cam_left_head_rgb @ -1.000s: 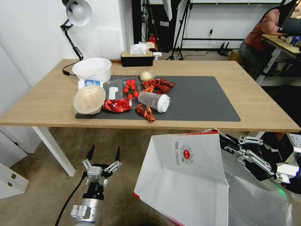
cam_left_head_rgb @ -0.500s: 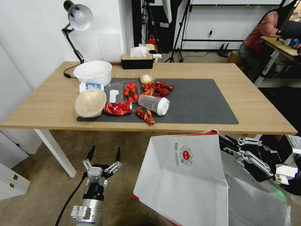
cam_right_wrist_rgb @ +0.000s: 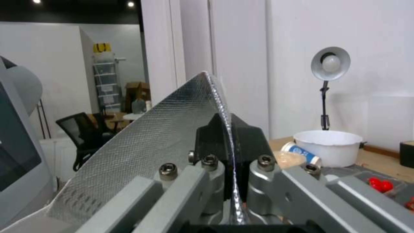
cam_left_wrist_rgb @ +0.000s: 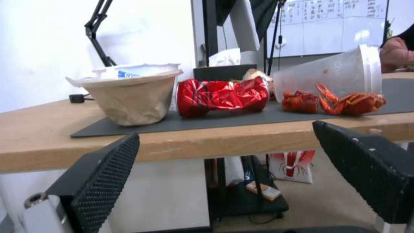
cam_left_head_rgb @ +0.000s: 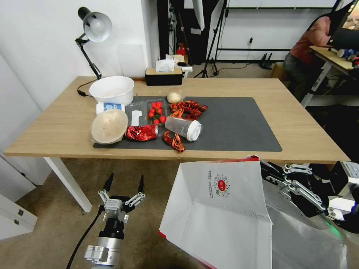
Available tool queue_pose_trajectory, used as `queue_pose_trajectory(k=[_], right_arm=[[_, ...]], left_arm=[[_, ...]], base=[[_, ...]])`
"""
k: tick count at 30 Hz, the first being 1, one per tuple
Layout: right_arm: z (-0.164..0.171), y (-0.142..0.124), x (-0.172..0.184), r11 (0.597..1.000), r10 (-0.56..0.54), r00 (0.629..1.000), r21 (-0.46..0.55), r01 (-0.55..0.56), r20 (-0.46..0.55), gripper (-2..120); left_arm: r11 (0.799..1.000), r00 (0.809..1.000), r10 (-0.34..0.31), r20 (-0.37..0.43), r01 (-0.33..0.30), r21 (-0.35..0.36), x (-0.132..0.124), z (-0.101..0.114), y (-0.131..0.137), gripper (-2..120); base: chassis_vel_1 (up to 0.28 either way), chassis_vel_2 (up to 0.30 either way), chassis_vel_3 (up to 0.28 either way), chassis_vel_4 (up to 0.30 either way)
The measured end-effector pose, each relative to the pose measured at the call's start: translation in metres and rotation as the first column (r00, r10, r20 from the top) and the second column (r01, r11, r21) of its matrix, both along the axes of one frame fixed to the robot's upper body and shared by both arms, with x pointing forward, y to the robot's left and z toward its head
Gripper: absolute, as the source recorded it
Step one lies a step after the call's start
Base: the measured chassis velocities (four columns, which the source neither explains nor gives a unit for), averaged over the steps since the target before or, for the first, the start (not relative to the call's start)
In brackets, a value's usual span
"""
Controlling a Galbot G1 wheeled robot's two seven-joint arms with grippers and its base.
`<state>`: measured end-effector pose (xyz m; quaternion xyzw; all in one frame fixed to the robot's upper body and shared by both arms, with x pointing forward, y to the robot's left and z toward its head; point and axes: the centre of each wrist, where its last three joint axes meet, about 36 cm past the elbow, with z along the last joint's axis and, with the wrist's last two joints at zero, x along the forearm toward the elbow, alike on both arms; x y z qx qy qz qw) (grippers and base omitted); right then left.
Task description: Pick up the food delivery bag from the floor and place it on the table.
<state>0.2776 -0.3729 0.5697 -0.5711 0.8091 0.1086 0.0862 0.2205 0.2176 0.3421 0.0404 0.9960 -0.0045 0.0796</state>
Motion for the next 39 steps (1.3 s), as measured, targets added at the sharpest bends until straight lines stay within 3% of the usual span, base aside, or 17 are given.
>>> queue_pose_trajectory(k=[28, 39], right_arm=[[-0.0014, -0.0009, 0.0018, 1.000, -0.011, 1.000, 0.005, 0.011, -0.002, 0], [0.0047, 0.0083, 0.0048, 0.992, -0.093, 0.996, 0.085, 0.093, -0.011, 0]], left_arm=[[0.999, 0.999, -0.025, 0.025, 0.025, -0.019, 0.0035, 0.0030, -0.0018, 100], [1.000, 1.000, -0.021, 0.023, 0.021, -0.015, 0.0020, 0.0033, -0.0010, 100]], base=[[0.000, 0.000, 0.000, 0.000], [0.000, 0.000, 0.000, 0.000]])
